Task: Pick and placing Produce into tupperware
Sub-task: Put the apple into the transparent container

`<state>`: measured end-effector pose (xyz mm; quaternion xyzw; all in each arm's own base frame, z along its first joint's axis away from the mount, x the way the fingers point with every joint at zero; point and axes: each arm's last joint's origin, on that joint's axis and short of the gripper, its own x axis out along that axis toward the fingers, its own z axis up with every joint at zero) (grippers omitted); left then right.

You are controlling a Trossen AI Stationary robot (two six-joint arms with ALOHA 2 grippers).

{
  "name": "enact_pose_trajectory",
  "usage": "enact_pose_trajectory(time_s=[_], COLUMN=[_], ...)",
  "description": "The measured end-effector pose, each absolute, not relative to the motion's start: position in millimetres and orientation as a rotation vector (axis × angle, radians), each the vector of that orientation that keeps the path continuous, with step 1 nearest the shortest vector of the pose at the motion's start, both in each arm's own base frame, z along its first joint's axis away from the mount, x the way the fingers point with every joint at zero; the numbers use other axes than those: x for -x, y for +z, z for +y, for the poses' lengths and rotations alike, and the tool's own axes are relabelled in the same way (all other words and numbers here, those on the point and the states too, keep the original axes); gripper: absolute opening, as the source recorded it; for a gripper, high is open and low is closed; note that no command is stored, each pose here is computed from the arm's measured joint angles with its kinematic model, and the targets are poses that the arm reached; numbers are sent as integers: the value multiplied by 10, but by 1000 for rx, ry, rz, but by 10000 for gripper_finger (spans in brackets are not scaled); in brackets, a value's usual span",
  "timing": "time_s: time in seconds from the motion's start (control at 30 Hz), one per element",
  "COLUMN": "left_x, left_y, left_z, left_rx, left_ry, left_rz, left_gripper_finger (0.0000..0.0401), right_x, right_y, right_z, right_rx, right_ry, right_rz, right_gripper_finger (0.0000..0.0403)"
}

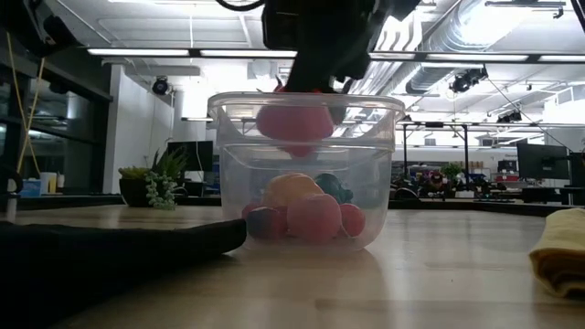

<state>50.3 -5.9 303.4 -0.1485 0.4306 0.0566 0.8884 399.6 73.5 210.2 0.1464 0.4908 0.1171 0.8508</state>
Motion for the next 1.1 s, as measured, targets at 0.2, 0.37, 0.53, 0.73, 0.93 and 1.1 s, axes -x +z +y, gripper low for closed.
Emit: enact_pose_trajectory(time_s=[0.2, 0.37, 0.53, 0.73, 0.93, 1.1], left_x=[-477, -477, -477, -478, -478, -478], left_y=[3039, 3039, 3039, 3039, 3040, 3040], left_z=[-55, -55, -55, -55, -55, -55], left_rx=[311, 311, 311, 312, 312, 312], left_ry=[114, 115, 115, 115, 115, 115], left_rz=[882, 882, 882, 881, 881, 881], left_gripper_finger=[1, 1, 1, 1, 1, 1], right_x=[-4000, -4005, -4004, -4004, -4003, -4003], right_y=[2040, 2041, 2041, 2040, 2040, 2040], right_z=[736, 732, 732, 729, 732, 732], right_rx=[-308, -282, -275, -266, -270, -273], right_ry=[241, 237, 238, 239, 245, 245], right_rz=[1059, 1050, 1050, 1048, 1050, 1051], right_gripper_finger=[273, 273, 273, 273, 273, 285])
